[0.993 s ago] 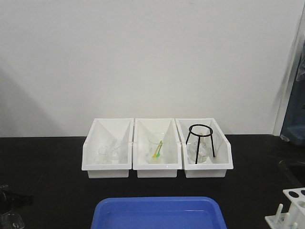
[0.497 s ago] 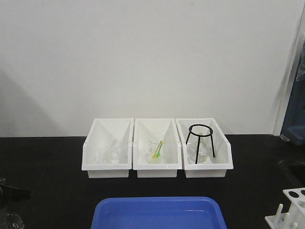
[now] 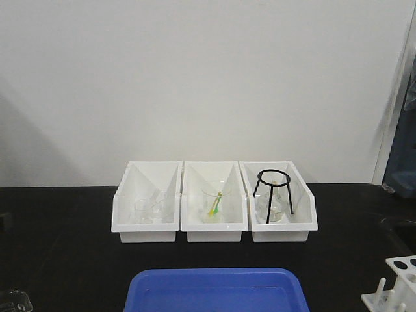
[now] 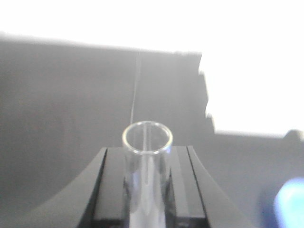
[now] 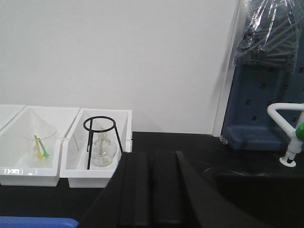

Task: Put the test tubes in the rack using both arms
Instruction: 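Close the left gripper on the test tube and lift it out, then carry the held test tube with the left gripper toward the right gripper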

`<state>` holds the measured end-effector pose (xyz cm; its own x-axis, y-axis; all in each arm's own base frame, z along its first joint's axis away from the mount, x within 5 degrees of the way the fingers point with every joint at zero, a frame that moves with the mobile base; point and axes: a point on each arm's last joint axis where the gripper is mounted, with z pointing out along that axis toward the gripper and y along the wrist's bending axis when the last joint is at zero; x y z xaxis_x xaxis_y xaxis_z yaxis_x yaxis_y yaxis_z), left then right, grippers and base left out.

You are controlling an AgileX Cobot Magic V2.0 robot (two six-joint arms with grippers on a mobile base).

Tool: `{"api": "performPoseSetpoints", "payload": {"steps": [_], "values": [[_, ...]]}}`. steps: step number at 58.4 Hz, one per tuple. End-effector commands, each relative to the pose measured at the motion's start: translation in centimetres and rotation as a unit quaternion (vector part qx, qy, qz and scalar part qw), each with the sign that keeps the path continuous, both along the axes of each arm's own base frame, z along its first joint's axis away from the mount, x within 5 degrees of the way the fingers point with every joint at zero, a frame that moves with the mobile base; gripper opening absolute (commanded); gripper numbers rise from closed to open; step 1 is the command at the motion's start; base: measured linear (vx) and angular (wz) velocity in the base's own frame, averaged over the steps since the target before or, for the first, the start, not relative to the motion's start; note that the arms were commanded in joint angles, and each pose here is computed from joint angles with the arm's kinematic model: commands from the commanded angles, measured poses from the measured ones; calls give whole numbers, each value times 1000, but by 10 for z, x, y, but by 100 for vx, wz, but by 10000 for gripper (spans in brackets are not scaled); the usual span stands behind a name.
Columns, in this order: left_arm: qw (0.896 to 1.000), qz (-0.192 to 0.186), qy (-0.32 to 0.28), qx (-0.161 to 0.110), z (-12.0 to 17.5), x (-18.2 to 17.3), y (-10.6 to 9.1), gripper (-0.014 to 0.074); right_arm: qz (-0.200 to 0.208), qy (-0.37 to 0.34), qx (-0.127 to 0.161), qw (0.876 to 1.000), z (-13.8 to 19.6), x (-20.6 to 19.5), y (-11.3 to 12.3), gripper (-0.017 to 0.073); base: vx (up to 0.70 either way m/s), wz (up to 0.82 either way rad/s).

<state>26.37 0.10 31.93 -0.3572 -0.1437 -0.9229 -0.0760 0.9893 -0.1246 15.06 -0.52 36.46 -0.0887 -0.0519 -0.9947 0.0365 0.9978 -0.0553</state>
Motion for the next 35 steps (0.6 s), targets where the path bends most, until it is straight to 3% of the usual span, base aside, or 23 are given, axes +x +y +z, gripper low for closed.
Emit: {"api": "performPoseSetpoints", "payload": {"steps": [1, 13, 27, 35], "values": [[993, -19, -113, -5, 42, -14, -4, -20, 5, -57, -8, 998, 19, -1, 1, -4, 0, 0], [977, -36, -212, -8, 76, -40, -7, -20, 5, -57, -8, 998, 19, -1, 1, -4, 0, 0], [959, -49, -278, -24, 97, -62, -10, -20, 5, -57, -8, 998, 19, -1, 1, -4, 0, 0], [950, -92, -297, -36, 102, -67, -26, -20, 5, -57, -8, 998, 19, -1, 1, -4, 0, 0]]}}
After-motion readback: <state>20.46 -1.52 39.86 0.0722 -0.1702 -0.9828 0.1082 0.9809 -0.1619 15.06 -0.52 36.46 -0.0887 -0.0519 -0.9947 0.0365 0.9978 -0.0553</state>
